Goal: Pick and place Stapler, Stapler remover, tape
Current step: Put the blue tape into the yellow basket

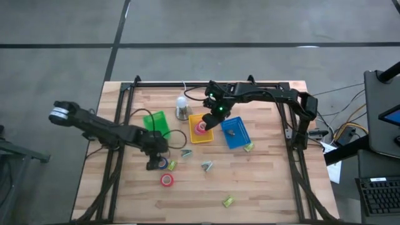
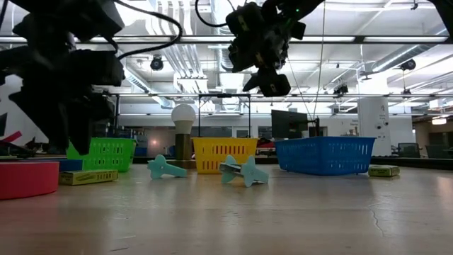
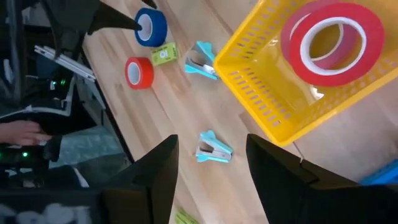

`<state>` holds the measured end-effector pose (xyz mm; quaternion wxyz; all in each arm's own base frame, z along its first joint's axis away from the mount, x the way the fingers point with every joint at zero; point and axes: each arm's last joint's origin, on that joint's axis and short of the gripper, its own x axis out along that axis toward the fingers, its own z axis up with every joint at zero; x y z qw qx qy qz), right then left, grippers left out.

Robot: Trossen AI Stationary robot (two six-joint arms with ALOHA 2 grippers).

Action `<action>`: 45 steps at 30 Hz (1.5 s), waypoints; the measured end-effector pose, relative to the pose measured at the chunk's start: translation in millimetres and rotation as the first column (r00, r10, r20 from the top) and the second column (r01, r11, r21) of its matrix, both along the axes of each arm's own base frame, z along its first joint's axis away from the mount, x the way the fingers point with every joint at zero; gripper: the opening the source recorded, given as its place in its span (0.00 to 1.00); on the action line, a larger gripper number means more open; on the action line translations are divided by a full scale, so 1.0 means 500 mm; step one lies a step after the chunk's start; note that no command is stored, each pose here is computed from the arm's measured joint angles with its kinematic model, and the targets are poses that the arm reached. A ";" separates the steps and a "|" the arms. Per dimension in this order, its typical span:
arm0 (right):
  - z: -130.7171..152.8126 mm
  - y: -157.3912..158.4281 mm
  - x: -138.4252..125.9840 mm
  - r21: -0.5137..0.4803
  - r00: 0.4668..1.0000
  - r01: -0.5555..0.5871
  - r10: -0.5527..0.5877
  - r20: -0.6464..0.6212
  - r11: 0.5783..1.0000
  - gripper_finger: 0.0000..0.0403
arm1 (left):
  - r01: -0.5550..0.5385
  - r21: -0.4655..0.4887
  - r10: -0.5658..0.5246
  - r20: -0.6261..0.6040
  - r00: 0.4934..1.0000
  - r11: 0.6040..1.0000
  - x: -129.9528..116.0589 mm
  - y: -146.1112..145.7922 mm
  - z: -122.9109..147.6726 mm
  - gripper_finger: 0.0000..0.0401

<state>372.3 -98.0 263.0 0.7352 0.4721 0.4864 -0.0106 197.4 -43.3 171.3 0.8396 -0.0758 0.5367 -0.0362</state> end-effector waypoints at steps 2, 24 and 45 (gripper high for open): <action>0.000 0.000 0.000 -0.004 1.000 0.003 -0.003 -0.001 1.000 0.45 | 0.034 0.024 -0.034 -0.002 0.999 0.999 0.008 -0.004 -0.001 0.51; 0.001 -0.001 -0.002 -0.016 1.000 -0.004 0.004 -0.001 1.000 0.43 | 0.108 0.053 -0.104 -0.080 0.991 0.993 0.041 -0.010 0.011 0.09; 0.125 0.012 -0.108 -0.313 0.990 0.135 -0.143 -0.004 0.940 0.31 | -0.371 0.336 0.201 0.447 0.872 0.866 0.189 0.126 0.193 0.12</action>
